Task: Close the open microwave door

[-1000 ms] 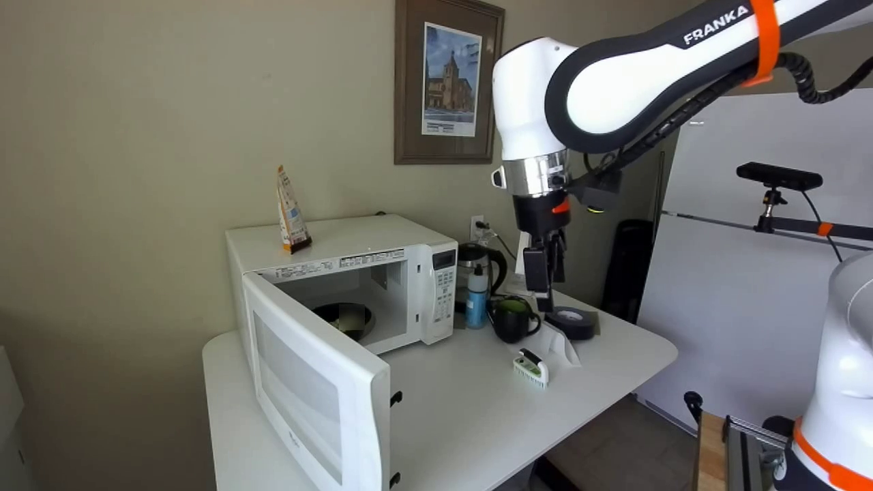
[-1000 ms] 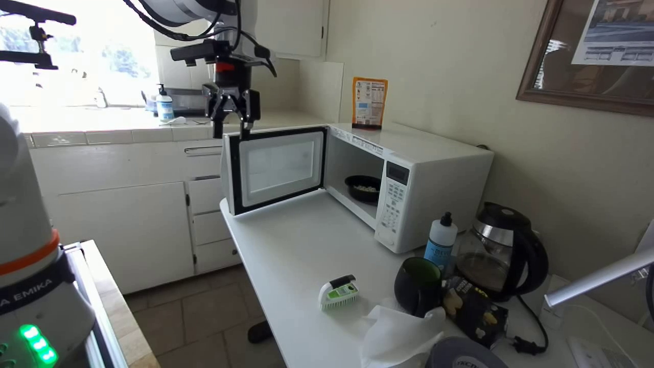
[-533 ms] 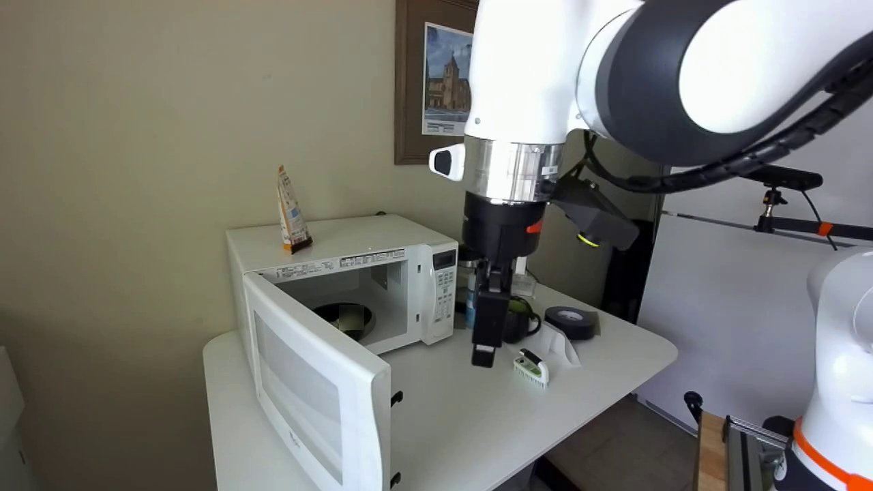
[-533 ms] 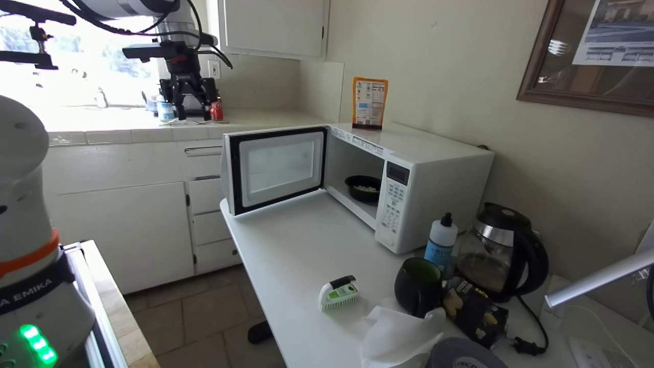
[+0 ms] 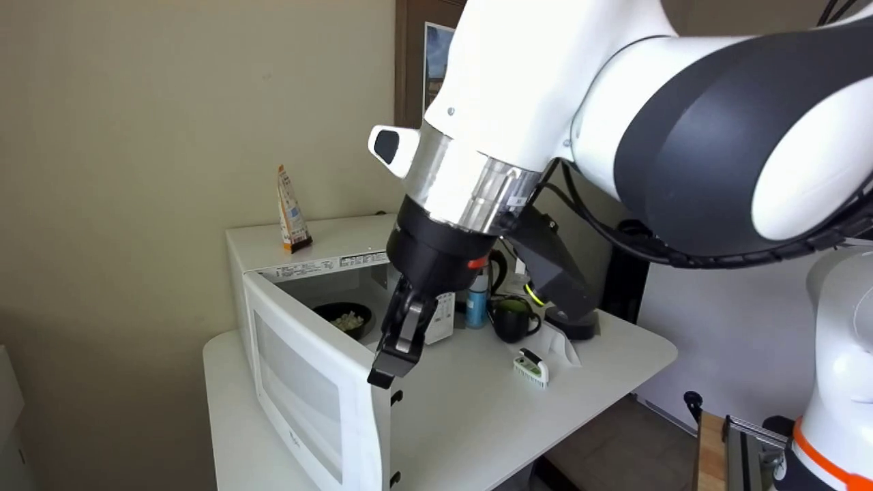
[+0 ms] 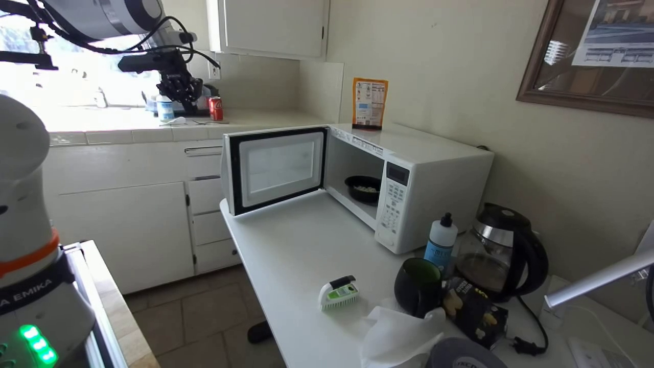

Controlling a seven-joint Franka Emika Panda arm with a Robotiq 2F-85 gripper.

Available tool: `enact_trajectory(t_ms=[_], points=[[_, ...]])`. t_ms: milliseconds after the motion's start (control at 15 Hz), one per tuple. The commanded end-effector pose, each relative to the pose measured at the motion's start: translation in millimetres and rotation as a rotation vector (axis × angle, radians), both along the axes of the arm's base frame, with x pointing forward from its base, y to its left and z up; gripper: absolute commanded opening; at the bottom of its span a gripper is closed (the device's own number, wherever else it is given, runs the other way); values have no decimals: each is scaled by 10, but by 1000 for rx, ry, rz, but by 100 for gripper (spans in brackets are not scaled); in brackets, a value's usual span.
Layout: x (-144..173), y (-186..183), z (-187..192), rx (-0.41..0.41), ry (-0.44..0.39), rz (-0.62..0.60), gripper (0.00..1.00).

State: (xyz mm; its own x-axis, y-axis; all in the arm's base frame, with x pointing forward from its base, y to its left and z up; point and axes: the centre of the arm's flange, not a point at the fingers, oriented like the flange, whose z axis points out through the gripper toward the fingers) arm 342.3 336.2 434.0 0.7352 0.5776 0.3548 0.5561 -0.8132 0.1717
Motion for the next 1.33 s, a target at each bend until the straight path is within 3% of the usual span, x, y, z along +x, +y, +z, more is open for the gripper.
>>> enact_trajectory(t_ms=[0,800,867,1267], points=[[222,223,-345,-24,17,-81,0],[731,384,-819,-143,-81,-328,0],[586,214,-687,-115,-73,-291,1],[705,268,-756,-127,-72,-312,1]])
